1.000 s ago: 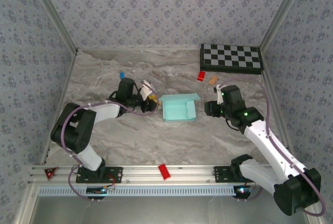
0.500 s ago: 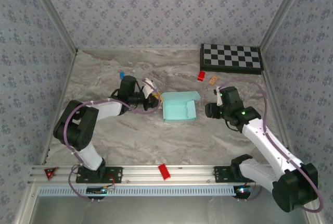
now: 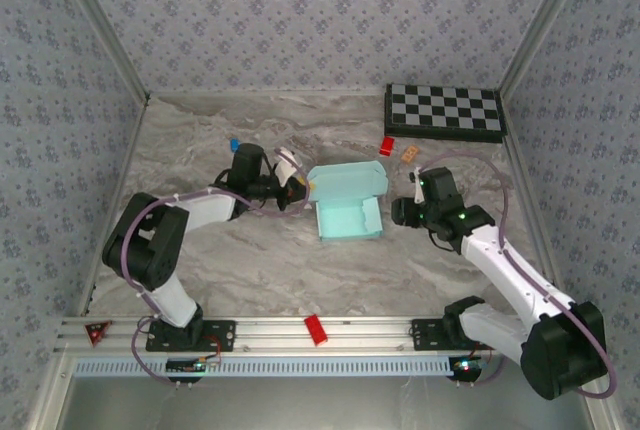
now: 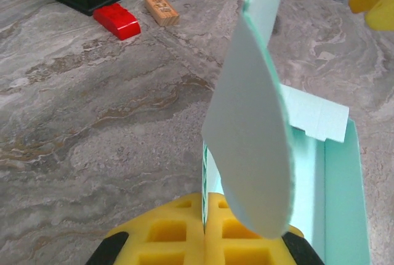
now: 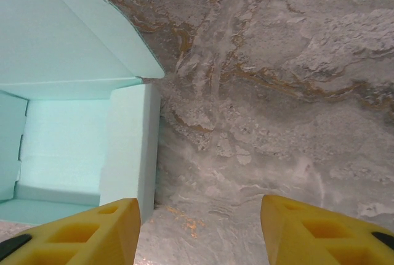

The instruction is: Fold the paper box

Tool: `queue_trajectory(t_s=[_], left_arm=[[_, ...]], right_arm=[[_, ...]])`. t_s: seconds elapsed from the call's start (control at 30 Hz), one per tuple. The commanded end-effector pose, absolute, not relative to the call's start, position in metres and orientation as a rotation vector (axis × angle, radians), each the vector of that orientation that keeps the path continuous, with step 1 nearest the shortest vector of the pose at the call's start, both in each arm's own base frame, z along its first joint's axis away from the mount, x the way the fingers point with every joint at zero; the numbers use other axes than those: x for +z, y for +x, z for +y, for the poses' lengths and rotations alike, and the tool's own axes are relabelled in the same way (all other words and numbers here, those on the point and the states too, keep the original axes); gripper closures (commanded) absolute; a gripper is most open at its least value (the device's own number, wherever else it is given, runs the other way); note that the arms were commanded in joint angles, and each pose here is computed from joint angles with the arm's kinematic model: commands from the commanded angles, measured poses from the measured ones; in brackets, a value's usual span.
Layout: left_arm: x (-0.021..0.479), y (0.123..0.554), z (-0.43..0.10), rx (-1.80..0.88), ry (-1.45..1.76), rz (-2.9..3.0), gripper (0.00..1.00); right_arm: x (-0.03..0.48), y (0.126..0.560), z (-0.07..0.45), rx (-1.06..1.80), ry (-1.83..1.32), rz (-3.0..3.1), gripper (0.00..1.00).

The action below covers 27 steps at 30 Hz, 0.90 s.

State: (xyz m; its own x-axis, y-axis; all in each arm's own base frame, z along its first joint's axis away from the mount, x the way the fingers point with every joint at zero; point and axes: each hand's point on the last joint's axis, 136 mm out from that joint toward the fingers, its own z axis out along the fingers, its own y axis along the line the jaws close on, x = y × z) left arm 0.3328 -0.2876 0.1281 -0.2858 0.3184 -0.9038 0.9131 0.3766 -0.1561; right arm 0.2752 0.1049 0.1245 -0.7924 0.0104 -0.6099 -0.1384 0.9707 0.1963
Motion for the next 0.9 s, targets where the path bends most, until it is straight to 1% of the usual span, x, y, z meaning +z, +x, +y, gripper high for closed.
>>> queue_trajectory(t_s=[0.0, 0.2, 0.4, 0.63, 0.87], left_arm=[[0.143, 0.330, -0.281, -0.843, 1.013, 1.829, 1.00], [0.140, 0.315, -0.275, -0.810, 0.975, 1.906, 1.00], [0.138, 0.309, -0.272, -0.839, 0.884, 1.959, 1.00], [0.136, 0.305, -0.272, -0.861, 0.856, 1.994, 1.00], [0.138, 0.304, -0.272, -0.868, 0.858, 1.990, 1.00]], right_arm=[[0.126, 0.279, 0.114, 0.406, -0.048, 2.427, 0.44], [0.119, 0.283, 0.131, 0.555, -0.038, 2.386, 0.44], [0.109, 0.294, 0.146, 0.687, 0.016, 2.320, 0.44], [0.093, 0.307, 0.147, 0.673, 0.068, 2.322, 0.46], [0.083, 0.315, 0.162, 0.730, 0.026, 2.333, 0.48]])
